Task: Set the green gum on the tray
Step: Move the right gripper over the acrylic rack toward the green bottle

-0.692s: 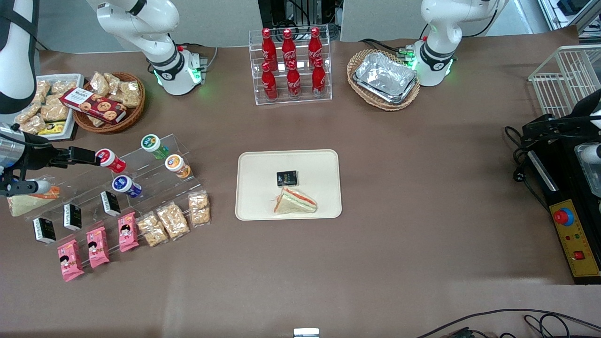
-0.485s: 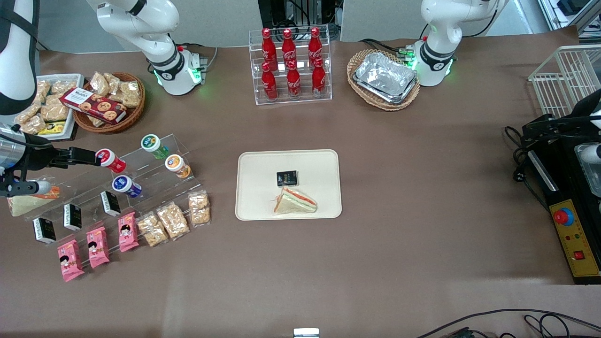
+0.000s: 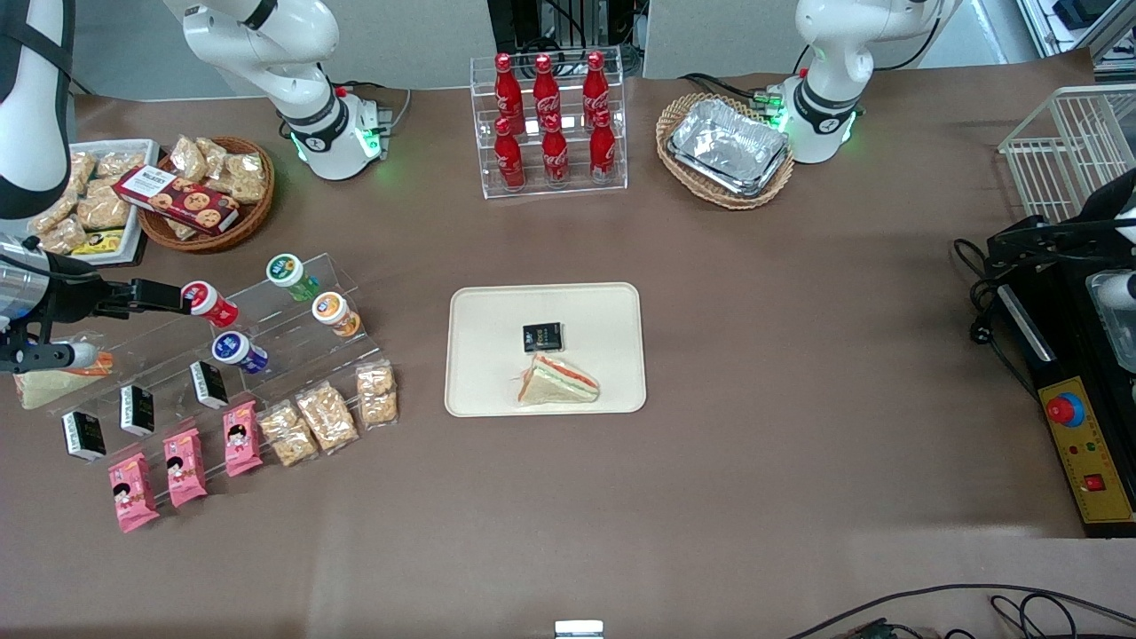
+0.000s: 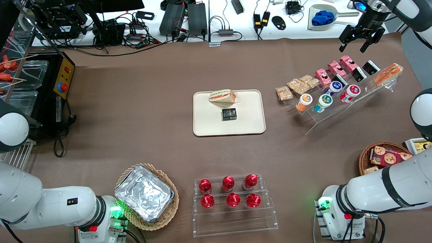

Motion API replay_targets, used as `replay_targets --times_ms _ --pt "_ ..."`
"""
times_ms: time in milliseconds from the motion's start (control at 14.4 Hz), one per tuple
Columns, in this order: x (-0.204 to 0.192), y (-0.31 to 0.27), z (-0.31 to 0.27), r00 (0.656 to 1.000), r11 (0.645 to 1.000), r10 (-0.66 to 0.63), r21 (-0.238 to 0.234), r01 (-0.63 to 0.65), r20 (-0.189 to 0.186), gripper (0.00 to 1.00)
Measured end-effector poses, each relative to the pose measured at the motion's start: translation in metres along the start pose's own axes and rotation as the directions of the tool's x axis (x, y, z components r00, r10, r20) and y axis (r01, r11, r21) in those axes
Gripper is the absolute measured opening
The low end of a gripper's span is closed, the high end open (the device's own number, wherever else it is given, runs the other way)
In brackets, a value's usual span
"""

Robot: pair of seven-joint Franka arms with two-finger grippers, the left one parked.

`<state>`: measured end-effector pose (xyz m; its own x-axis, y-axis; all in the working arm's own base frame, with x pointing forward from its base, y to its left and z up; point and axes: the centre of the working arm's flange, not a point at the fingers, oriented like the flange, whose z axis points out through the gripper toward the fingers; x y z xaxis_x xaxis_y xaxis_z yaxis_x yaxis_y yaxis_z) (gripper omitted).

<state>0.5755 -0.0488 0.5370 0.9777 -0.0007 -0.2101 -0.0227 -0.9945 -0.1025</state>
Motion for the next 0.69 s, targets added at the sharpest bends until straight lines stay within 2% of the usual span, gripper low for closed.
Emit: replay_targets --times_ms 346,692 --pt "-0.008 -0.004 -0.011 1.0 1.0 -0.007 0.0 0.007 -0.016 1.0" --pt "-0.054 -0.013 -0.044 0.999 1.0 -0.001 0.008 0.001 -0.038 1.0"
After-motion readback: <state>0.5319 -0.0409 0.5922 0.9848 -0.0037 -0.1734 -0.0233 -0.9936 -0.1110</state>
